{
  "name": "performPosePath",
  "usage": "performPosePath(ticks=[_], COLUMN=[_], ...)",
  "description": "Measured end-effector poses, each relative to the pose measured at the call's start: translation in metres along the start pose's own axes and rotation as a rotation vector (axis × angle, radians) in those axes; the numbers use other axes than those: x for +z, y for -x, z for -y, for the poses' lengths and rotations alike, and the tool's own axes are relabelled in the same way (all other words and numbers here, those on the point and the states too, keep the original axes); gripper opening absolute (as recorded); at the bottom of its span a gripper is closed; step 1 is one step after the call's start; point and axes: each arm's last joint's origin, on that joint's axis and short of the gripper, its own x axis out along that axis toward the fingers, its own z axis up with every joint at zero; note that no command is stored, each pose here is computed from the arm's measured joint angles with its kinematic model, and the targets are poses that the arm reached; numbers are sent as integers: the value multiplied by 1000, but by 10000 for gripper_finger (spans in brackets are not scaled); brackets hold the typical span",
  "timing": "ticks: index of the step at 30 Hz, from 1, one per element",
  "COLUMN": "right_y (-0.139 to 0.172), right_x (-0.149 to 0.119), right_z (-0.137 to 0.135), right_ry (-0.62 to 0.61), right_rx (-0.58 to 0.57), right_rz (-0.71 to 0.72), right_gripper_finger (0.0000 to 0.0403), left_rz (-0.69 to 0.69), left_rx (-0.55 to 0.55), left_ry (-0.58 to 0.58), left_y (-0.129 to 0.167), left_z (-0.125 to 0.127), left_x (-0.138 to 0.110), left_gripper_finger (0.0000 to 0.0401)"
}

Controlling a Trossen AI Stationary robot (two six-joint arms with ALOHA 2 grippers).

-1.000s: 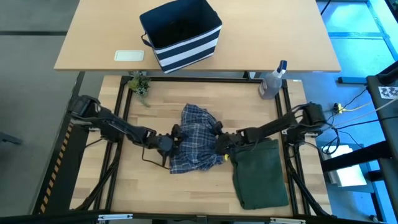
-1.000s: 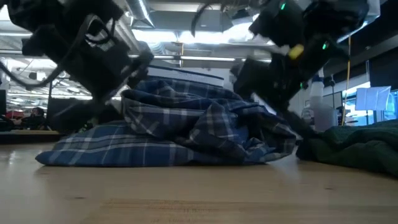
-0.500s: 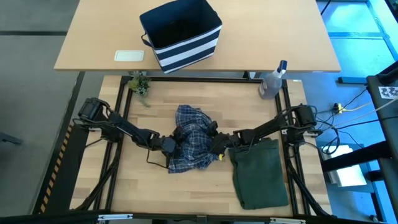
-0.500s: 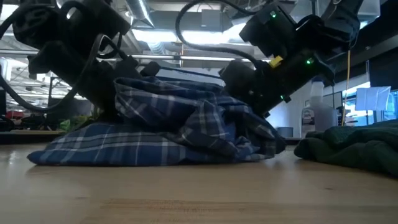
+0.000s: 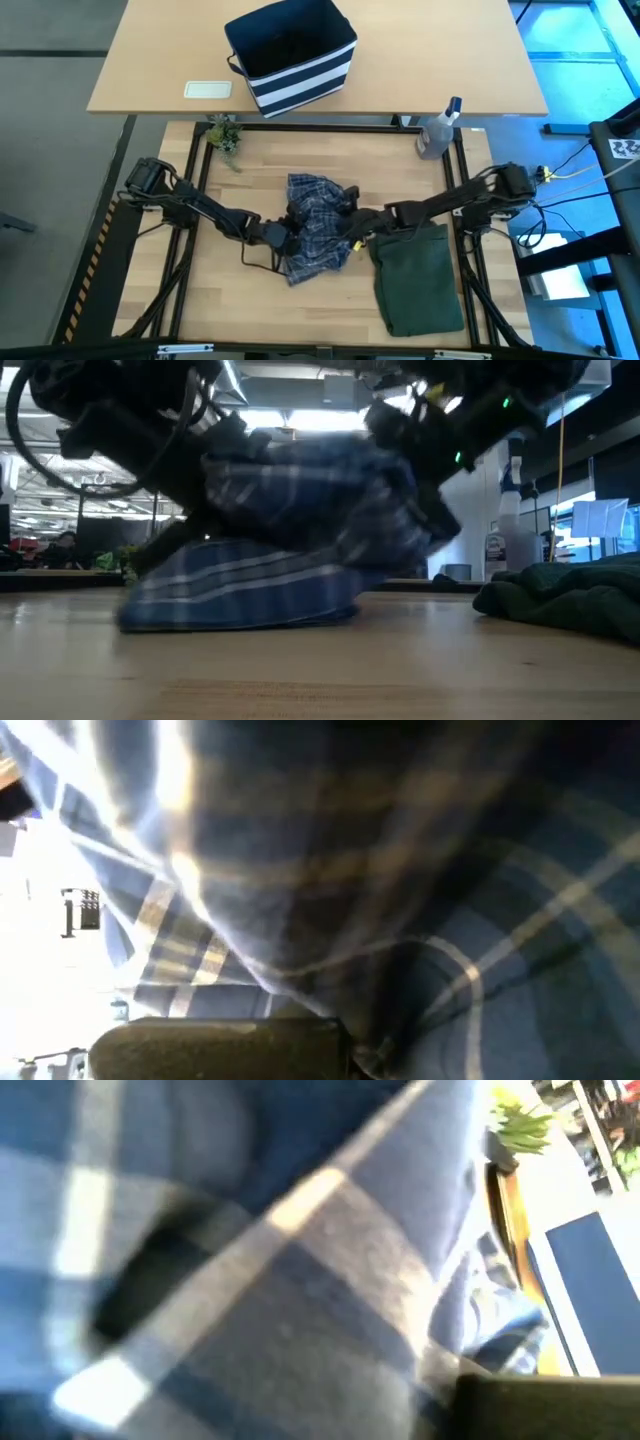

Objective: Fold Laundry from Bin
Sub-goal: Stack the blue checkered pants on top of the green polo shirt

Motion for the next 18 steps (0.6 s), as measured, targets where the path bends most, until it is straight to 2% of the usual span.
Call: performPosePath(ticks=[9, 12, 18], right_y=[76, 100, 145], right_x=[18, 22, 33], right_z=[17, 15, 3], right_ry=[-155, -186, -173], right_rx=[36, 47, 28], right_rz=[73, 41, -52], right_gripper_finger=[13, 13, 13], left_rz=[113, 187, 290], left_rx=[36, 23, 20], left_ry=[-3, 16, 52], left_y=[3, 5, 6], left_z=[-32, -43, -64], left_x=[48, 61, 78], left_gripper_finger=[7, 7, 7])
